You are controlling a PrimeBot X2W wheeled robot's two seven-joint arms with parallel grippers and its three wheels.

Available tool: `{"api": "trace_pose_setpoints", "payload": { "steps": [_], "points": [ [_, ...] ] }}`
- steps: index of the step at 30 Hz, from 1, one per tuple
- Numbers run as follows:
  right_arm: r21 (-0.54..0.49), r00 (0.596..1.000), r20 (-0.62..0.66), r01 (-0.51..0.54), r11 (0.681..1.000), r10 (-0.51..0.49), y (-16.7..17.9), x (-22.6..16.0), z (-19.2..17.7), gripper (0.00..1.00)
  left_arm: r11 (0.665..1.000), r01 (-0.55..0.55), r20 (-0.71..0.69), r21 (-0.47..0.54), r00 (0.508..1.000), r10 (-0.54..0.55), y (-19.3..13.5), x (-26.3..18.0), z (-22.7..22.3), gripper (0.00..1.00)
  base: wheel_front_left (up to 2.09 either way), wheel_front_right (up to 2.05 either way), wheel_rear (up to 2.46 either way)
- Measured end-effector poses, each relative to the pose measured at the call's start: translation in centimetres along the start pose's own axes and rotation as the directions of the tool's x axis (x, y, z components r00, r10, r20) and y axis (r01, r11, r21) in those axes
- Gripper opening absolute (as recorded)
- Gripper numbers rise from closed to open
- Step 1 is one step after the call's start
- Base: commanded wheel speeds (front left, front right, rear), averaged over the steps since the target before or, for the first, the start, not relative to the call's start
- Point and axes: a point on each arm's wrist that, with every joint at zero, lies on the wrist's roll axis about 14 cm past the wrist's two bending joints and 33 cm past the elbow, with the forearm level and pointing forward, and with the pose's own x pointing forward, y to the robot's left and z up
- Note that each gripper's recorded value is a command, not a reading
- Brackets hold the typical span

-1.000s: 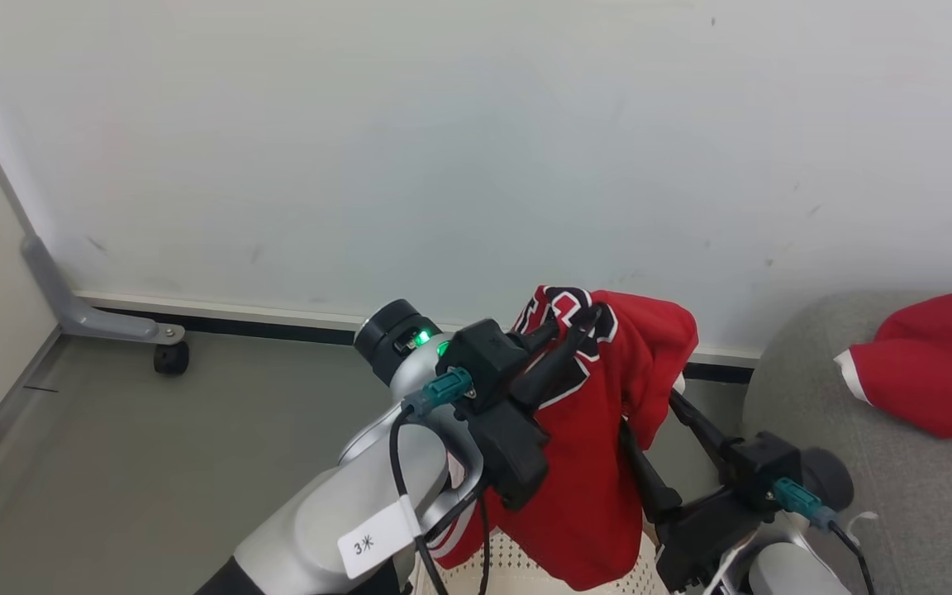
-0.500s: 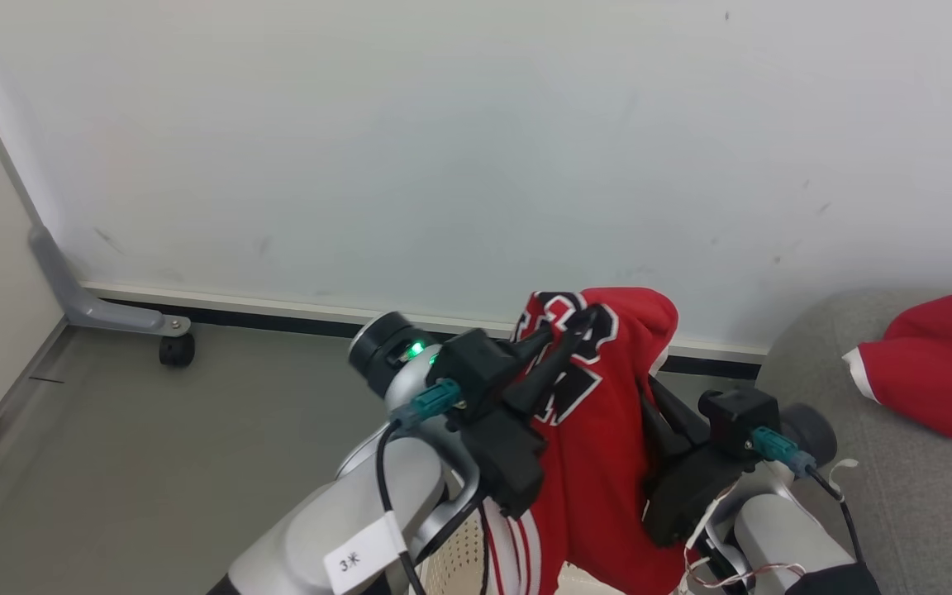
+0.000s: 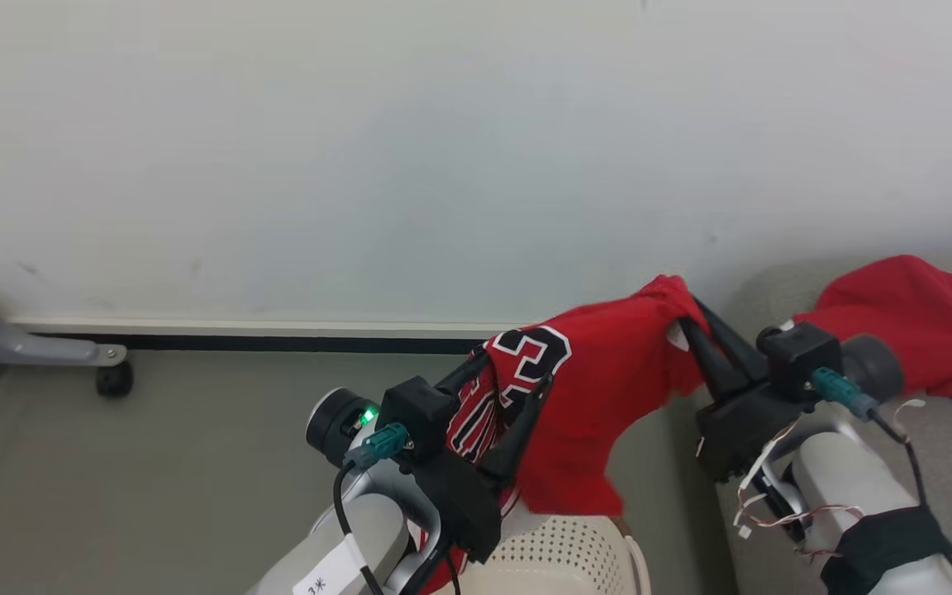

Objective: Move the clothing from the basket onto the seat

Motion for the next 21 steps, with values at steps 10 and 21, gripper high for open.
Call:
{"api": "trace_pose_setpoints", "payload": {
  "steps": [10,21],
  "points": [
    [-0.089,0.989,0.025,0.147,0.985,-0.145,-6.8,-3.9,1.5,0.0,0.995,0.08,-0.052,-0.064,0.995,-0.083,-3.4,1.1,-2.5,1.0,0.0,0.0,0.0],
    [-0.208,0.931,0.061,0.364,0.908,-0.359,-15.3,-12.1,4.1,0.0,0.968,0.223,-0.094,-0.117,0.968,-0.235,-9.2,2.7,-4.6,1.0,0.0,0.0,0.0]
  ]
}}
